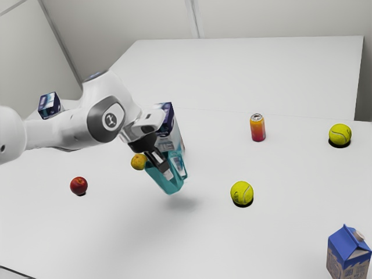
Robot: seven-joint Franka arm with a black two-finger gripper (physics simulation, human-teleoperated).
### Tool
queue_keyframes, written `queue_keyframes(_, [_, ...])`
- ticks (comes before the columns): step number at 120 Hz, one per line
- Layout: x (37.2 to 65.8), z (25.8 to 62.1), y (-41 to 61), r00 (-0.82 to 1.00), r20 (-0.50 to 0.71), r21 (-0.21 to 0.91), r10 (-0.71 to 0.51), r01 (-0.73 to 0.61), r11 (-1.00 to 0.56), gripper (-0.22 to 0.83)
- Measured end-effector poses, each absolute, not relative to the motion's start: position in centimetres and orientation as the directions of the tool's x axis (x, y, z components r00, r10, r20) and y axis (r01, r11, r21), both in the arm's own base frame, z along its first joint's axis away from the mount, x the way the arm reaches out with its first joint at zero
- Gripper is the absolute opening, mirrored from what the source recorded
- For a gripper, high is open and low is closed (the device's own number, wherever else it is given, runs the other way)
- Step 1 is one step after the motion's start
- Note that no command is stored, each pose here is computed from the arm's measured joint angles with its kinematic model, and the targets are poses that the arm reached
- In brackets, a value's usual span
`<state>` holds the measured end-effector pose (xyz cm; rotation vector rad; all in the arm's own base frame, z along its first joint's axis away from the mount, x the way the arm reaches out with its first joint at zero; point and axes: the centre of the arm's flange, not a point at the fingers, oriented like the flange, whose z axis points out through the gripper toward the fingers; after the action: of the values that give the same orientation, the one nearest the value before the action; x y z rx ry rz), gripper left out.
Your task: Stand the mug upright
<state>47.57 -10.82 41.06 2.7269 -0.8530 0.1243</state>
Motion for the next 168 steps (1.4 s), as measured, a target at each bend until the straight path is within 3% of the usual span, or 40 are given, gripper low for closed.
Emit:
queue_keyframes(35, [47.8, 41.6, -8.7, 0.87, -0.011, 0.052, -0.492, -0.491, -0.869, -0.17])
queue_keyframes(69, [48.7, 40.4, -6.4, 0.922, -0.048, -0.08, -0.385, -0.388, -0.918, -0.17])
queue_keyframes(168, [50.5, 35.4, -5.6, 0.98, 0.06, -0.097, -0.19, -0.183, -0.978, -0.17])
